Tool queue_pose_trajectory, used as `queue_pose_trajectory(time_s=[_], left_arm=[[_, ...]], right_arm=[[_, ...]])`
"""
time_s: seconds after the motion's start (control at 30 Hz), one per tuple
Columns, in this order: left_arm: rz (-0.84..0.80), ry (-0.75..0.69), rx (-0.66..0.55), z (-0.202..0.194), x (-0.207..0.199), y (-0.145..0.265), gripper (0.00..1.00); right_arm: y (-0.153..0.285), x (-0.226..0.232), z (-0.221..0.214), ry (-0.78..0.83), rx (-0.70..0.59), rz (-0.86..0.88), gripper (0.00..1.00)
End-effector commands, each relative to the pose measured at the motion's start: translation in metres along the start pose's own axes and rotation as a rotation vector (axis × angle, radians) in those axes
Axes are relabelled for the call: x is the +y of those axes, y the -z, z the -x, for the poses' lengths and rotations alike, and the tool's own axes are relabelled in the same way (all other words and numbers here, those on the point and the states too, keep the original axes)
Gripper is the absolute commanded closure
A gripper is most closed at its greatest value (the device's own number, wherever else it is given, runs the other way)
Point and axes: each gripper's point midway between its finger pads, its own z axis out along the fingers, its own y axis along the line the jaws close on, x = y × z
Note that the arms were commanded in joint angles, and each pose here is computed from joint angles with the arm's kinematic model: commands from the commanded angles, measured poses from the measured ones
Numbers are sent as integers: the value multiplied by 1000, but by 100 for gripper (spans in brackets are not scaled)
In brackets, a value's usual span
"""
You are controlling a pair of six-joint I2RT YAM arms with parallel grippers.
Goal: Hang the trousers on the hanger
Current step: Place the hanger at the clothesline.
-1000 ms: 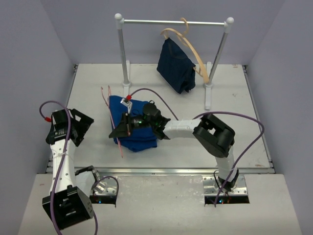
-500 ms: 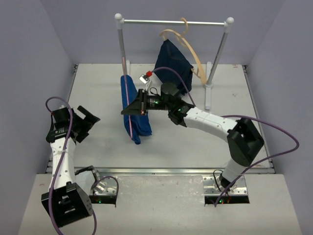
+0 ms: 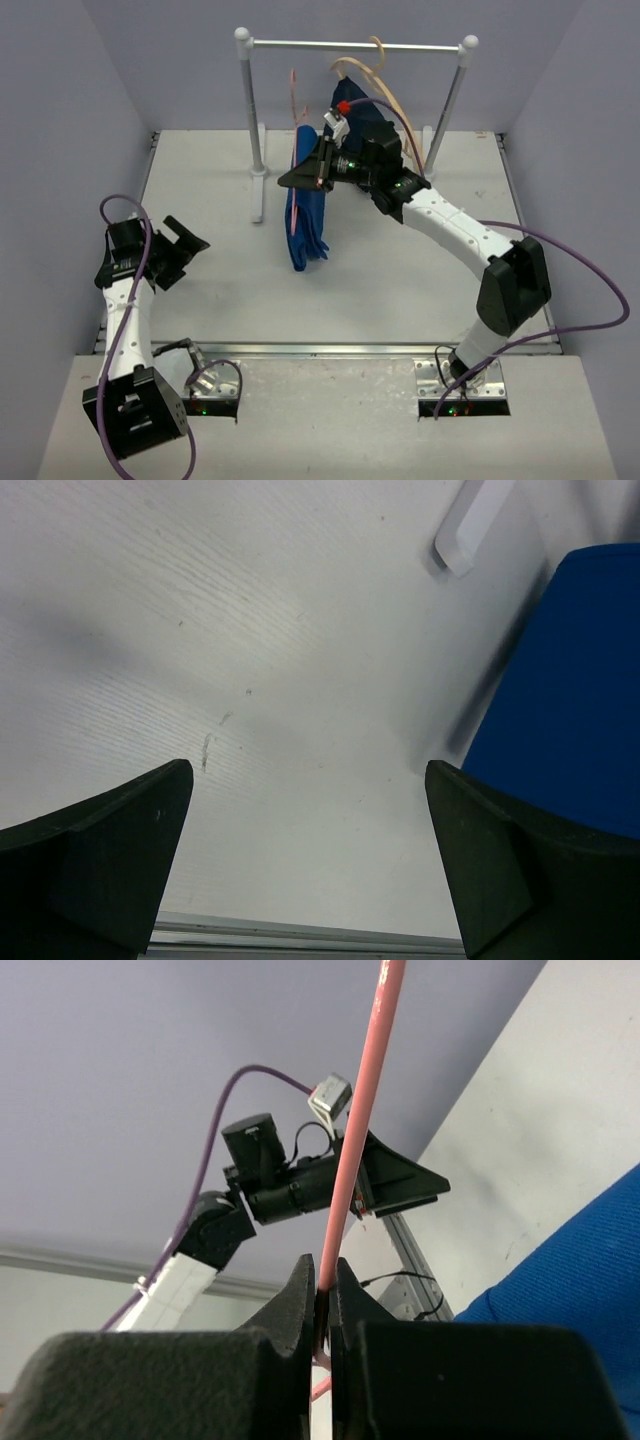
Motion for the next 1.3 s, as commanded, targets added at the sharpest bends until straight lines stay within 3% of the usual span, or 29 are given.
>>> queue_pose_trajectory(time_s=[0.0, 0.33, 0.77, 1.27], left_arm=[[-72, -54, -45, 13, -16, 4, 0], [-112, -71, -37, 8, -22, 3, 0], [-149, -86, -14, 3, -28, 1, 0], [-165, -97, -3, -1, -32, 1, 0]], right_arm=[[26, 86, 63, 250, -125, 210, 100], [36, 75, 121, 229, -115, 236, 100], [22, 46, 164, 171, -84, 258, 100], [22, -18, 125, 56, -49, 196, 100]])
